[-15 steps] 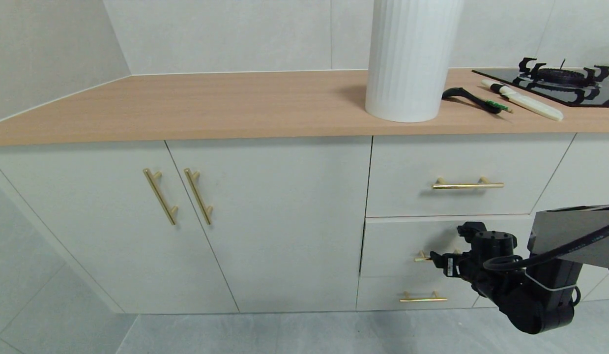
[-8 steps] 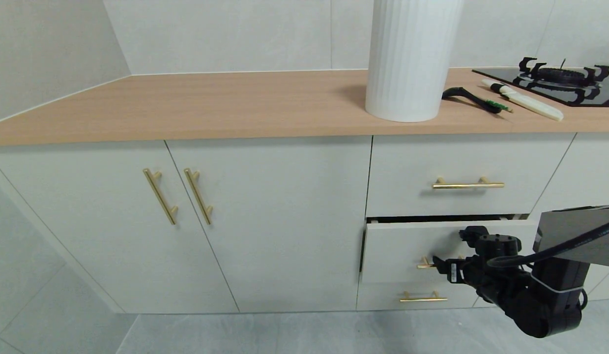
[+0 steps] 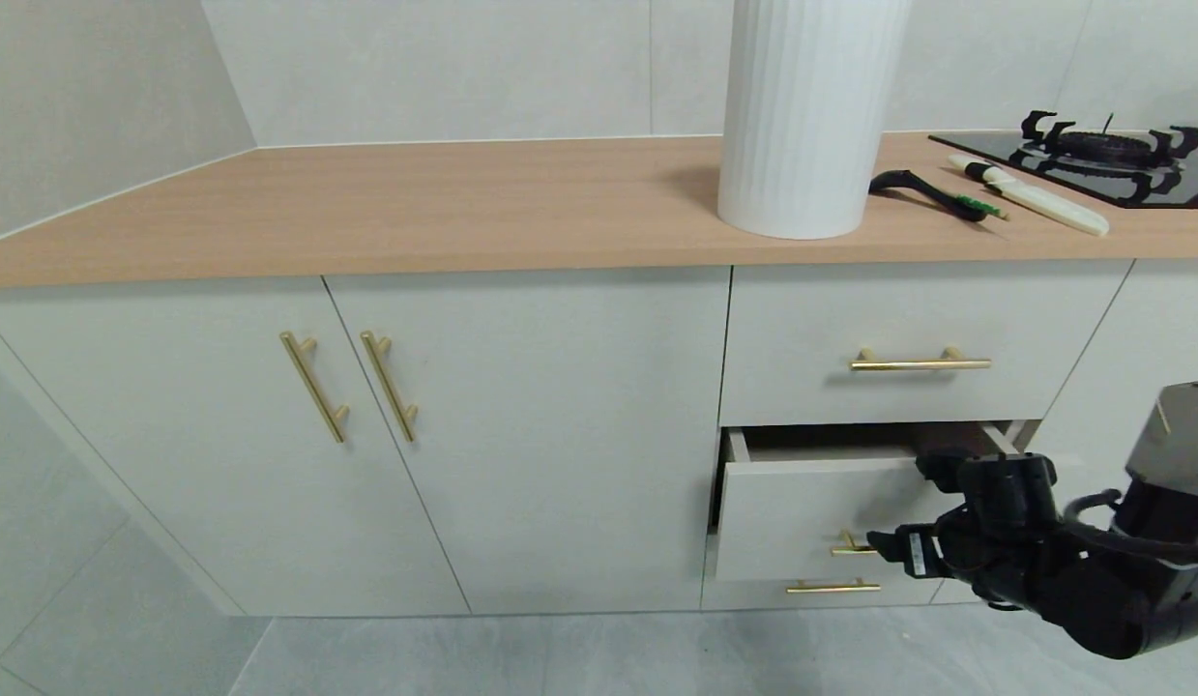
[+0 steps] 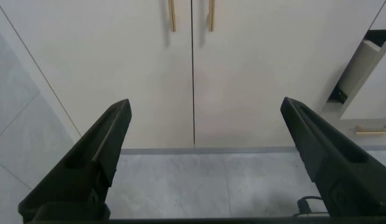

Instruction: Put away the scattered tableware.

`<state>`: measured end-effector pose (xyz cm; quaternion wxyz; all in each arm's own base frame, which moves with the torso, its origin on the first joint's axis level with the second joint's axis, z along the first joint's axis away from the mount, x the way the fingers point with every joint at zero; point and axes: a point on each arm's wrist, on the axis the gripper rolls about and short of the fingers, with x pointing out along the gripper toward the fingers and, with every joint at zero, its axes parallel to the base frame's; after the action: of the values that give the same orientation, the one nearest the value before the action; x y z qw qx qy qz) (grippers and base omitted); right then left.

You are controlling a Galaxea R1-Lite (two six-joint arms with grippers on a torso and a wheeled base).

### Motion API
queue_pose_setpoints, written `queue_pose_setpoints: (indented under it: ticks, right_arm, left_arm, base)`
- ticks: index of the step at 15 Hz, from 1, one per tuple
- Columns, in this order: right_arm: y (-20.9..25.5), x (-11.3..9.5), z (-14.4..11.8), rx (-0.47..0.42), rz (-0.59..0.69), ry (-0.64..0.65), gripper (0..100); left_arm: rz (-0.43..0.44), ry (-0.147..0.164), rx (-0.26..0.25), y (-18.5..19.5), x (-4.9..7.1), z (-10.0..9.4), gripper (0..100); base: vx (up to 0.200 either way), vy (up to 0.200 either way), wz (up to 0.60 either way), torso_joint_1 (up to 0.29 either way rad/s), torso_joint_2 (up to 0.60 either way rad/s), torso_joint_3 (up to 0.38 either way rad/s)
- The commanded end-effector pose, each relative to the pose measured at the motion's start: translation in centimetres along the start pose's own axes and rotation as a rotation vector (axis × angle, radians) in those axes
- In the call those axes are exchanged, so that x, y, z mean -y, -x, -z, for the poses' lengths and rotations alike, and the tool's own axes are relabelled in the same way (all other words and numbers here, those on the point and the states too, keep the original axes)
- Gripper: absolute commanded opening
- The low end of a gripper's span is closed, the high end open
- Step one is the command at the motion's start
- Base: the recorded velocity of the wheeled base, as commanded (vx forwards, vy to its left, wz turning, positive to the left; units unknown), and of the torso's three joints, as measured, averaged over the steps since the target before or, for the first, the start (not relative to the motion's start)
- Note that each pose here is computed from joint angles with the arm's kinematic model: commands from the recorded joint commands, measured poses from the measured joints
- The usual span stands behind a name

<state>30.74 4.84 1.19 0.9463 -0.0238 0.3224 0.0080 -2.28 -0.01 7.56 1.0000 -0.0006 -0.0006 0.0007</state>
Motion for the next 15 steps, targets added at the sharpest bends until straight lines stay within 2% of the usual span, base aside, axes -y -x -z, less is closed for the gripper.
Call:
queue_pose_setpoints:
  ticks: [1, 3, 6, 11, 12, 15]
  right_arm:
    - [8.1, 0.3, -4.5, 0.082, -0.079, 0.000, 100]
    - [12.1, -0.4, -6.1, 0.121, -0.130, 0.021, 100]
    - [14.2, -1.5, -6.7, 0.192, -0.174, 0.038, 100]
    - [11.1, -2.2, -6.3, 0.196, -0.158, 0.030, 100]
    - [9.8, -2.4, -5.8, 0.193, -0.120, 0.030, 100]
    - [7.4, -2.9, -5.7, 0.259, -0.075, 0.007, 100]
  left_arm:
    - [0.000, 0.000, 0.000, 0.0, 0.0, 0.0, 100]
    - [0.000, 0.000, -0.001, 0.0, 0.0, 0.0, 100]
    - [0.000, 0.000, -0.001, 0.0, 0.0, 0.0, 100]
    - [0.000, 0.000, -0.001, 0.0, 0.0, 0.0, 100]
    - [0.000, 0.000, -0.001, 0.0, 0.0, 0.0, 100]
    - [0.000, 0.000, -0.001, 0.0, 0.0, 0.0, 100]
  base:
    - [0.000, 0.000, 0.00, 0.000, 0.00, 0.000]
    - [0.000, 0.000, 0.00, 0.000, 0.00, 0.000]
    - [0.000, 0.000, 0.00, 0.000, 0.00, 0.000]
    - [0.000, 0.000, 0.00, 0.000, 0.00, 0.000]
    - [0.000, 0.000, 0.00, 0.000, 0.00, 0.000]
    - [0.000, 0.000, 0.00, 0.000, 0.00, 0.000]
